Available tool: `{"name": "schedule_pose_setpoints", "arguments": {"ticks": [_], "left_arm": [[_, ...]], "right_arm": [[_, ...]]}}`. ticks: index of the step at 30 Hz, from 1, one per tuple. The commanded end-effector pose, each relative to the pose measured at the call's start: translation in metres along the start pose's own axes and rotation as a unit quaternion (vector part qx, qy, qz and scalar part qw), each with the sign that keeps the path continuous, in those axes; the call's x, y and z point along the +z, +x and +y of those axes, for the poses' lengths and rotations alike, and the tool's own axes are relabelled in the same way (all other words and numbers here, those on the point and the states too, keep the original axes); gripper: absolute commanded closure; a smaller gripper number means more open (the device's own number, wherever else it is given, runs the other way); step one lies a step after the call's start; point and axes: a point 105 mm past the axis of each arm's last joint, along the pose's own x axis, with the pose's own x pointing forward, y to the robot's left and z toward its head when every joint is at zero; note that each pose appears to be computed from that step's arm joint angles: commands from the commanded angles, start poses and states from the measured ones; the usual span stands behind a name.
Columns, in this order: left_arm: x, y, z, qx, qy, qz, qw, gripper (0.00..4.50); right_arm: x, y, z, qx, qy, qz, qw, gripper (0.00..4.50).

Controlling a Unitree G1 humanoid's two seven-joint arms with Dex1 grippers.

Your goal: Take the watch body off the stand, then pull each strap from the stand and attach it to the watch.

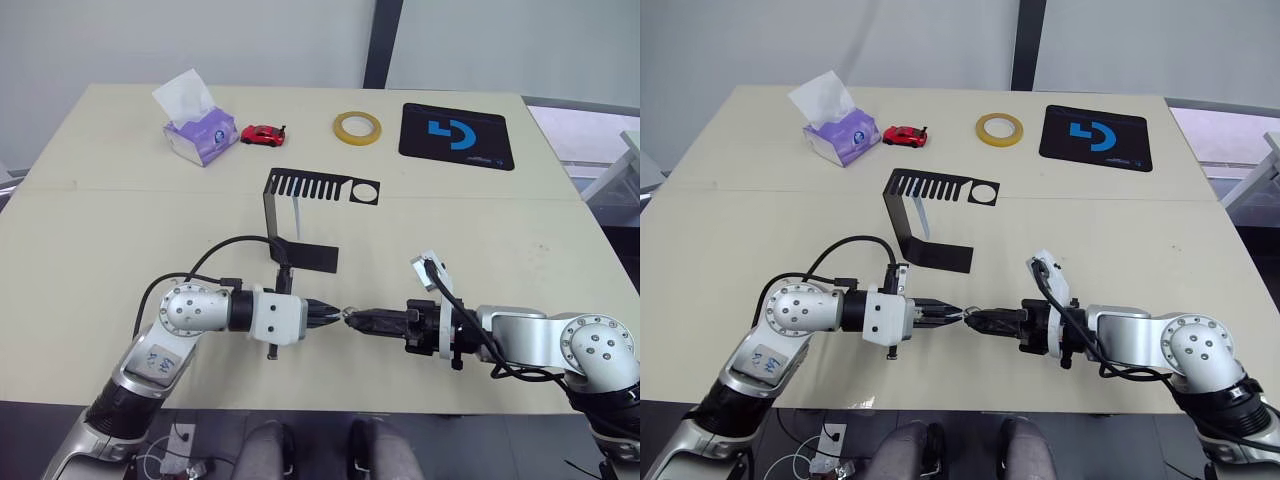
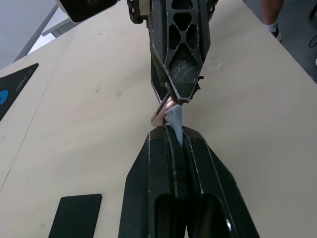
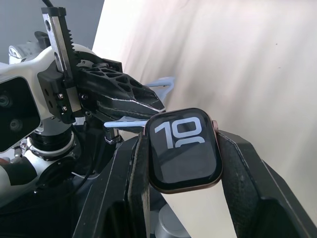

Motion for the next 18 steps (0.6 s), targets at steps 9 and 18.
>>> {"name": "schedule_pose_setpoints", "arguments": {"ticks": [9,18], "left_arm": [[0.0151,0.0055,0.0035,-0.002,0.025,-0.011,1.000,4.50],[0.0119,0.0061,0.0037,-0.005,0.020,0.003,1.000,4.50]], "right_arm": [[-0.0023,0.0016,0.0157,0.032,-0.008,0.014,0.999,2.92],[-0.0046,0.0019,0.0165,0.034,-0.010,0.021,0.999,2.92]]}}
